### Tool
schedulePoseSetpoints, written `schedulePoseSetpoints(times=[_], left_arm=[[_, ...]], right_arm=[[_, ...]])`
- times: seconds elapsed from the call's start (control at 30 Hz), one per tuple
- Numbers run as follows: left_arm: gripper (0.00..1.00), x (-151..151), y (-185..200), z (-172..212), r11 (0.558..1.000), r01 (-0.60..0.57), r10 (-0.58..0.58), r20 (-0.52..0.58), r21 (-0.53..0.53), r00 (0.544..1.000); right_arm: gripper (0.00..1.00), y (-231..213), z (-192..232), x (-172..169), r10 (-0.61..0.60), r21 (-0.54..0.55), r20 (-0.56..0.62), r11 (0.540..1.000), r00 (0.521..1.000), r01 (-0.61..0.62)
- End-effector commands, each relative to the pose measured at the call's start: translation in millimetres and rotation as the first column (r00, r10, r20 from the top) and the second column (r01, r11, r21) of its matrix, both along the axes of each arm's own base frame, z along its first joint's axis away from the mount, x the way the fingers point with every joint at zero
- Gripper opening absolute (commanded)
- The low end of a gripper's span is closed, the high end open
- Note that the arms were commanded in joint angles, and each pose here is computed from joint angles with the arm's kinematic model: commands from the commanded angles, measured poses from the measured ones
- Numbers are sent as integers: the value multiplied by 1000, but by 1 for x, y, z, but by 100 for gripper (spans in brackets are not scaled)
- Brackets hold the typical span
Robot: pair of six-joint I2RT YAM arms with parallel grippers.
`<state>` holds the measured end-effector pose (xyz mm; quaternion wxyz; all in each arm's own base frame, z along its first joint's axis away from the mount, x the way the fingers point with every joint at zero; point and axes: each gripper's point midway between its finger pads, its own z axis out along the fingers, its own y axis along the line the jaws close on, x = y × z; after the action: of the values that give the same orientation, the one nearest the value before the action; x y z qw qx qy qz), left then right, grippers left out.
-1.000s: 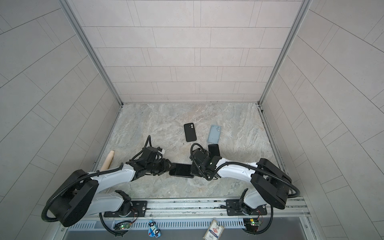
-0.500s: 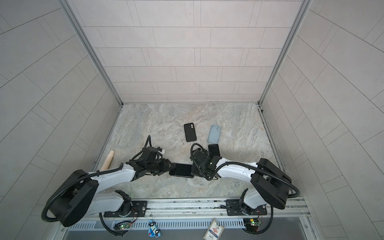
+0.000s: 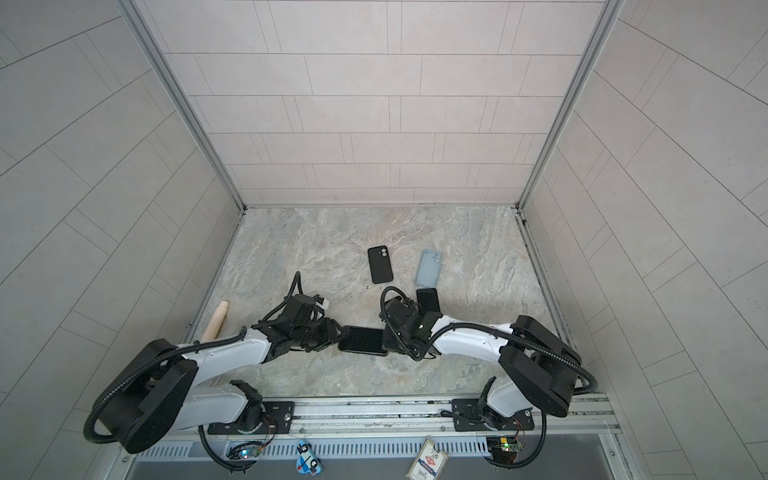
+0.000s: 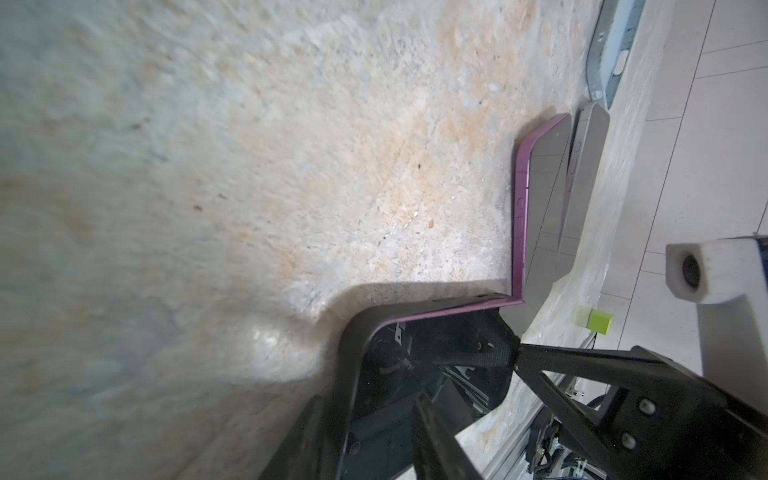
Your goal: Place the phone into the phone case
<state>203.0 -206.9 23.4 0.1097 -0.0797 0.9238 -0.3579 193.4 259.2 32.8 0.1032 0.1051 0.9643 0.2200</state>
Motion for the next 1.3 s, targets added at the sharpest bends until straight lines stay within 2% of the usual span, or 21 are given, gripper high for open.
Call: schedulePoseSetpoints(times=[0.0, 0.83, 1.27], left_arm=[[40, -15, 7, -17, 999, 1, 1, -69, 34, 998], [40, -18, 8, -19, 1000, 0, 2, -70, 28, 998], [40, -20, 9, -21, 1000, -2, 4, -72, 29, 997]], right_arm=[[9, 8, -10, -3, 12, -5, -16, 1000, 1000, -12], [8, 33, -58, -31, 22, -90, -100, 995, 995, -31], [8, 39, -79, -41, -7, -72, -139, 997, 990, -3]])
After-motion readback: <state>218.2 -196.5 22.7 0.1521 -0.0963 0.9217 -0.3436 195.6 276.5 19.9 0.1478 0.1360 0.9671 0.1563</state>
